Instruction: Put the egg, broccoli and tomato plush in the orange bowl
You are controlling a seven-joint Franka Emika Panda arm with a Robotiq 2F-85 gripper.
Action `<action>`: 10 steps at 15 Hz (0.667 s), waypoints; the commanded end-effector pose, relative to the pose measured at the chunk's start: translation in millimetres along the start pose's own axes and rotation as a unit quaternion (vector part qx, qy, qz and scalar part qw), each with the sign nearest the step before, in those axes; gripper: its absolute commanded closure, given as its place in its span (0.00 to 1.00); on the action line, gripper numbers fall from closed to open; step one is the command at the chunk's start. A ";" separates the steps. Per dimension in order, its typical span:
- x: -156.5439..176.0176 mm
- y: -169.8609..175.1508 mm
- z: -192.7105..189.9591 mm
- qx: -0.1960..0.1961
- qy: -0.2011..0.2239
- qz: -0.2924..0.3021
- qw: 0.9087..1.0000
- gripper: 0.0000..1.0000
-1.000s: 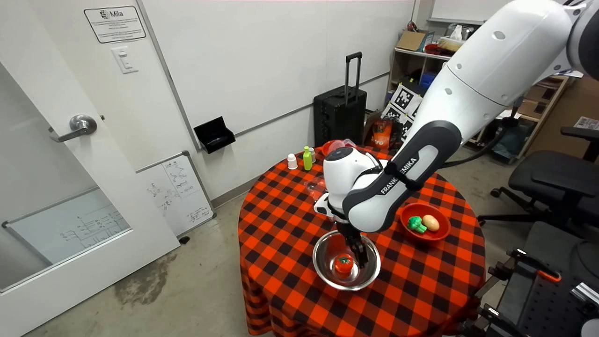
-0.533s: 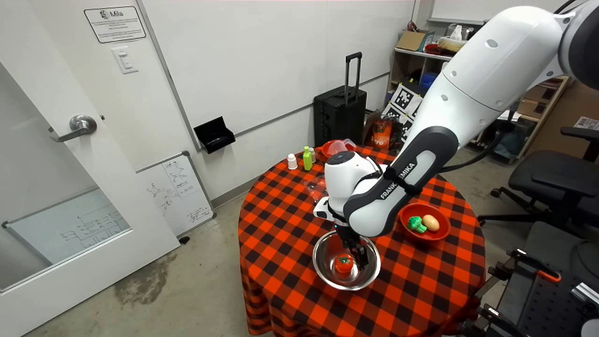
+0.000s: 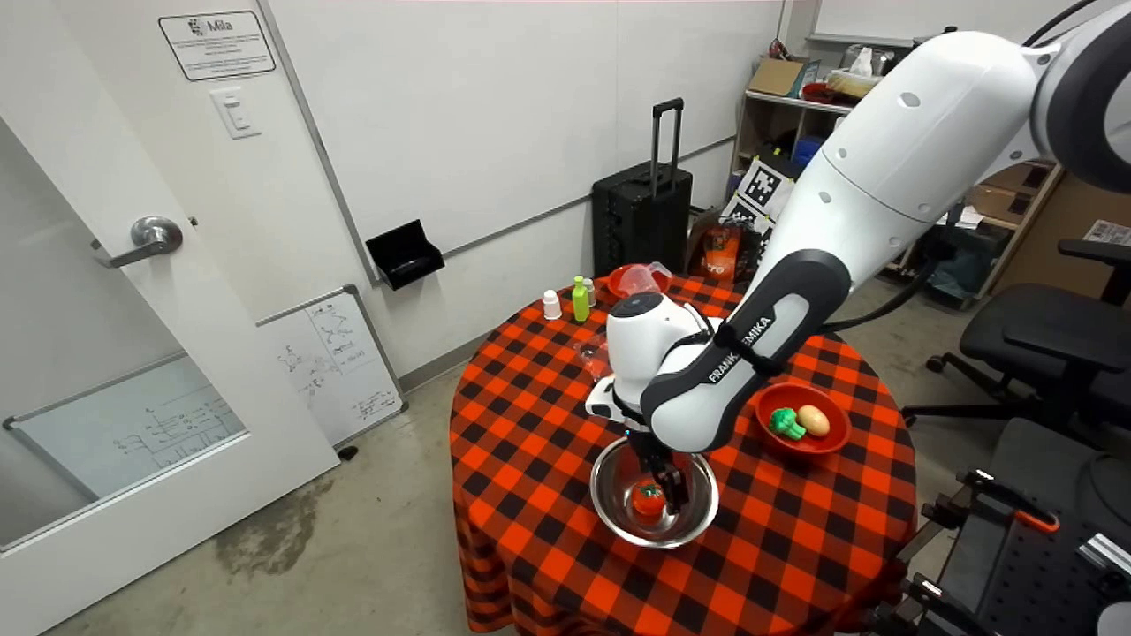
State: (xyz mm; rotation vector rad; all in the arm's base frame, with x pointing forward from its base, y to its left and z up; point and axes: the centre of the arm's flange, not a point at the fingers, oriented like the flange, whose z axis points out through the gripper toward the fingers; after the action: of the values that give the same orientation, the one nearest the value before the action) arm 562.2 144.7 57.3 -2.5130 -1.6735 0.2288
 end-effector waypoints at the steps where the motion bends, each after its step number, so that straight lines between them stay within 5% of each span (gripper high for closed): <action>1: 12.1 14.6 5.9 -0.007 -0.001 -0.015 1.000 0.00; 10: 16.2 27.9 21.2 -0.002 -0.001 -0.011 1.000 0.00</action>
State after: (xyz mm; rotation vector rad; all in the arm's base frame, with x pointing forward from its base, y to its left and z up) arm 580.6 148.2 37.7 -2.5134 -1.6613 0.2117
